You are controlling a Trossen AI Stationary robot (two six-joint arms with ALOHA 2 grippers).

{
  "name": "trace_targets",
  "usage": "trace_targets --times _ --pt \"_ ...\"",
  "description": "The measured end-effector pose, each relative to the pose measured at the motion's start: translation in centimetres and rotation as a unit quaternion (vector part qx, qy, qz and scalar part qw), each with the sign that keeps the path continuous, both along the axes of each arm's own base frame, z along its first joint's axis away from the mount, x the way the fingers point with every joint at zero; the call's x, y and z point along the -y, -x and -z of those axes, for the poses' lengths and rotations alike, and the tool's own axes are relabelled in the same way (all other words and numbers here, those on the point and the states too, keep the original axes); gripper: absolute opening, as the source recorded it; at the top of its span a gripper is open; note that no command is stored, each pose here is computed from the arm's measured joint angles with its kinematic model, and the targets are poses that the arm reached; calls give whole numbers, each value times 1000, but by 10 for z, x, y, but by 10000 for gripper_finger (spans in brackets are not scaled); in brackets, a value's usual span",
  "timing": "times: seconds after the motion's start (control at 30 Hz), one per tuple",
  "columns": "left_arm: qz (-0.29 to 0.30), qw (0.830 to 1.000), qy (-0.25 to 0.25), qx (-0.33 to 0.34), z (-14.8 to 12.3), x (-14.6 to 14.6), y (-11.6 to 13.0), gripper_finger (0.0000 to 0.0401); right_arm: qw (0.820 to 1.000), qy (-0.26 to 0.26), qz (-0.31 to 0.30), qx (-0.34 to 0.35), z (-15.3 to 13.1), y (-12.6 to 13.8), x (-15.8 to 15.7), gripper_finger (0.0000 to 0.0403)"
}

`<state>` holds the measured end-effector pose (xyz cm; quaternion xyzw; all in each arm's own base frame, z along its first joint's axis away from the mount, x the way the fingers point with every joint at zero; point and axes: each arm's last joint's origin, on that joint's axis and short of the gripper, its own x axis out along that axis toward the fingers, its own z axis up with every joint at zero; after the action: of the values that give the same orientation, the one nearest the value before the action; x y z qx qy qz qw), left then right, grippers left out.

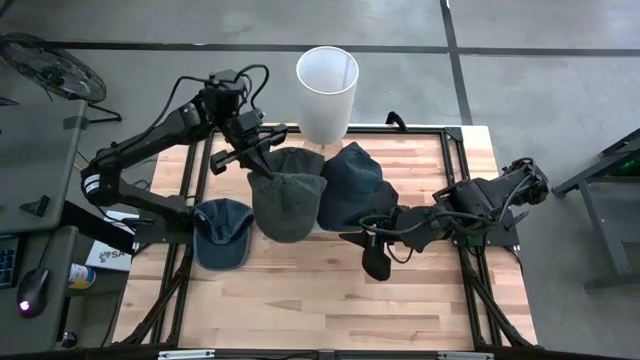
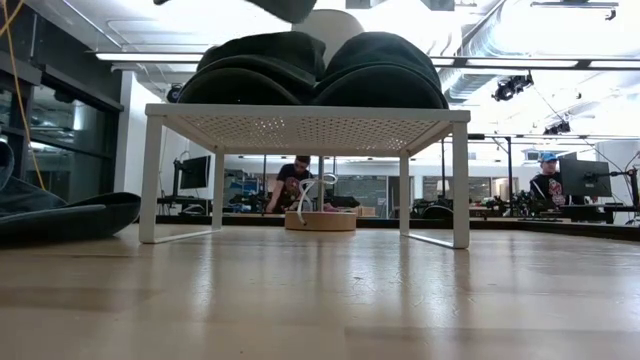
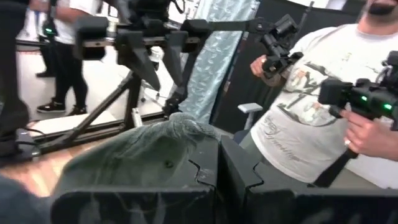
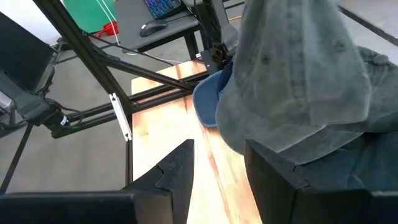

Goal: Pick & Place hat
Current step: Stack the green cap on the green cap on the shelf

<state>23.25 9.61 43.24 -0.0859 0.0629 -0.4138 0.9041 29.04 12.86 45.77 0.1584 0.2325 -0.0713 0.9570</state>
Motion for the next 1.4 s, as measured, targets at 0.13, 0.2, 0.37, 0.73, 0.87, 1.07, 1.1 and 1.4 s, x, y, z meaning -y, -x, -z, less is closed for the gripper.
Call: trace_targets --times 0.13,0.2,0.37,0.73,0.87,1.07,1.1,1.4 --pt "-17 1000 2 -4 2 -9 1 0 1000 0 0 0 0 0 0 134" --pt "-27 1000 4 -7 3 -14 3 0 1000 0 0 0 0 0 0 134" --pt "-26 999 15 -19 9 -24 1 0 1000 1 0 -1 0 0 0 134" --pt "-15 998 33 -46 27 -34 -10 0 1000 2 1 -3 1 0 0 134" --pt "-32 998 31 -52 31 -40 -12 0 1000 2 0 -3 1 0 0 134" --pt "-44 998 26 -47 30 -44 -10 0 1000 0 -1 -4 1 0 0 134" --pt "-44 997 28 -48 30 -45 -8 0 1000 0 -1 -4 1 0 0 134" --pt "-76 994 35 -74 34 -49 -5 0 1000 0 -1 -4 1 0 0 134"
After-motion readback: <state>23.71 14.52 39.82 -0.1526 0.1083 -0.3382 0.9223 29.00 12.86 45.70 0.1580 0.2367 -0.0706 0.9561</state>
